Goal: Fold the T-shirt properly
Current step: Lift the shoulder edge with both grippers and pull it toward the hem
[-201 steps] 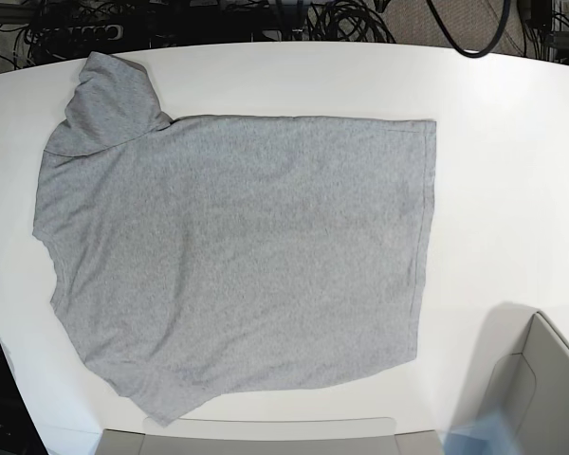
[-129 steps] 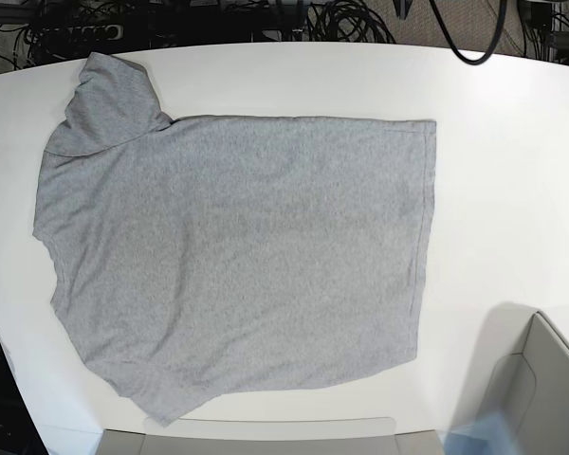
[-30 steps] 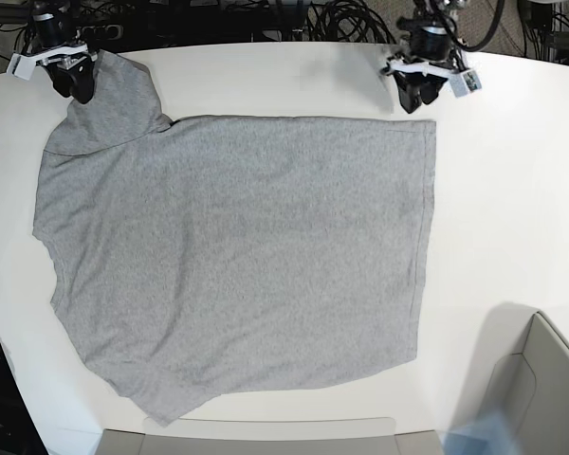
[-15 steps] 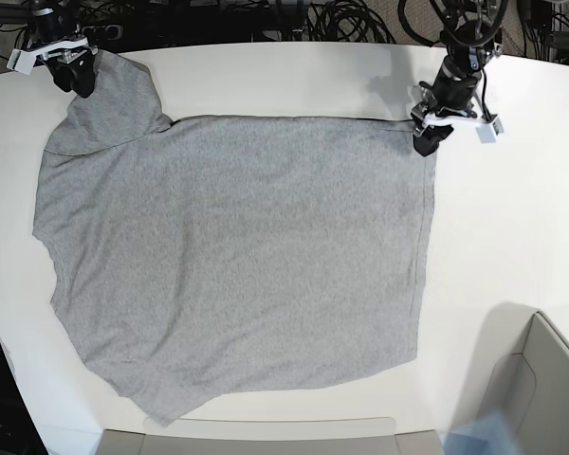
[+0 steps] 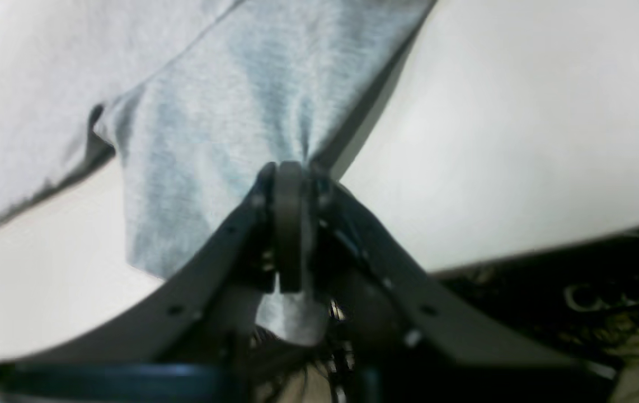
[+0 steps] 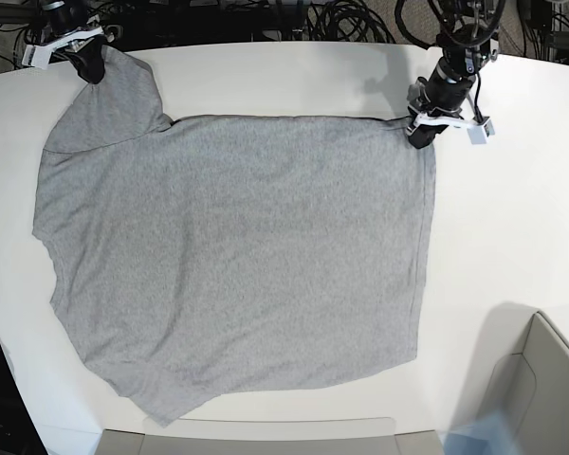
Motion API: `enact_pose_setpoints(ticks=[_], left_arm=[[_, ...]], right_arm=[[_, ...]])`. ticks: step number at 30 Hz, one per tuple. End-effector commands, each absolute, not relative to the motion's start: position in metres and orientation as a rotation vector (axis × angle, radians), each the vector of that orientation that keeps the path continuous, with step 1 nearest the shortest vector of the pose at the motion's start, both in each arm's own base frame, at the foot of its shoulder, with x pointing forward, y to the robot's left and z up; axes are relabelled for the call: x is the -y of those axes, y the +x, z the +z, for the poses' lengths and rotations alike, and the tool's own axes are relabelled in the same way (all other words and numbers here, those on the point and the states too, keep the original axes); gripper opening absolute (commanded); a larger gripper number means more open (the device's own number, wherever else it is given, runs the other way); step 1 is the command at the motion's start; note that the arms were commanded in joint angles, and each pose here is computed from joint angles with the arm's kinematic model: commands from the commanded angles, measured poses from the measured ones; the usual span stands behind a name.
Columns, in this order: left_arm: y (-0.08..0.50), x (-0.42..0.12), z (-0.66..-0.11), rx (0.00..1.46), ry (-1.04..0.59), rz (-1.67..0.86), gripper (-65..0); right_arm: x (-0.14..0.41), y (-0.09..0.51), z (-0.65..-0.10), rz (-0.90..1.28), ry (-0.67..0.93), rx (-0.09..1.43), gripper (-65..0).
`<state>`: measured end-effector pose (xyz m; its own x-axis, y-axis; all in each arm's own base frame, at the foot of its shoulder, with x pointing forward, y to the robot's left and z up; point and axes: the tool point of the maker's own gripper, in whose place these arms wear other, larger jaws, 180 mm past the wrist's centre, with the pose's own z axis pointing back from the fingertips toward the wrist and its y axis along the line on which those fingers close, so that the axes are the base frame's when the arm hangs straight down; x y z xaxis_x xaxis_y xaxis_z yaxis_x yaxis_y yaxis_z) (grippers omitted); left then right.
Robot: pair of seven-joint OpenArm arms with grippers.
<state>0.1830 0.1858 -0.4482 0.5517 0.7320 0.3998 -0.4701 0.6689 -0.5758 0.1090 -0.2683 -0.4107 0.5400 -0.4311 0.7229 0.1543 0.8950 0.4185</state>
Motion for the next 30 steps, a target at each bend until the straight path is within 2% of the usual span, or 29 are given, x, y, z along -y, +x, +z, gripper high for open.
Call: enact_pose_setpoints(ticks=[1, 7, 18, 28, 30], left_arm=[[0.171, -0.188, -0.453, 0.618, -0.402, 0.726, -65.0], [0.167, -0.185, -0.418, 0.681, -0.409, 0.658, -65.0], [0.163, -0.225, -0.372, 0.801, -0.327, 0.666, -65.0], [0.185, -0.221, -0.363, 0.846, -0.356, 0.658, -65.0], [0.19, -0.22, -0.364, 0.808, -0.367, 0.666, -65.0]], right_arm=[[0.27, 0.11, -0.398, -0.327, 0.318, 0.971, -65.0], [0.272, 0.124, -0.357, -0.264, 0.273, 1.071, -65.0], [0.286, 0.149, -0.296, -0.175, 0.164, 1.235, -65.0], [0.315, 0.187, -0.278, -0.04, 0.008, 1.098, -65.0], [0.321, 0.194, -0.277, -0.017, -0.026, 1.072, -65.0]])
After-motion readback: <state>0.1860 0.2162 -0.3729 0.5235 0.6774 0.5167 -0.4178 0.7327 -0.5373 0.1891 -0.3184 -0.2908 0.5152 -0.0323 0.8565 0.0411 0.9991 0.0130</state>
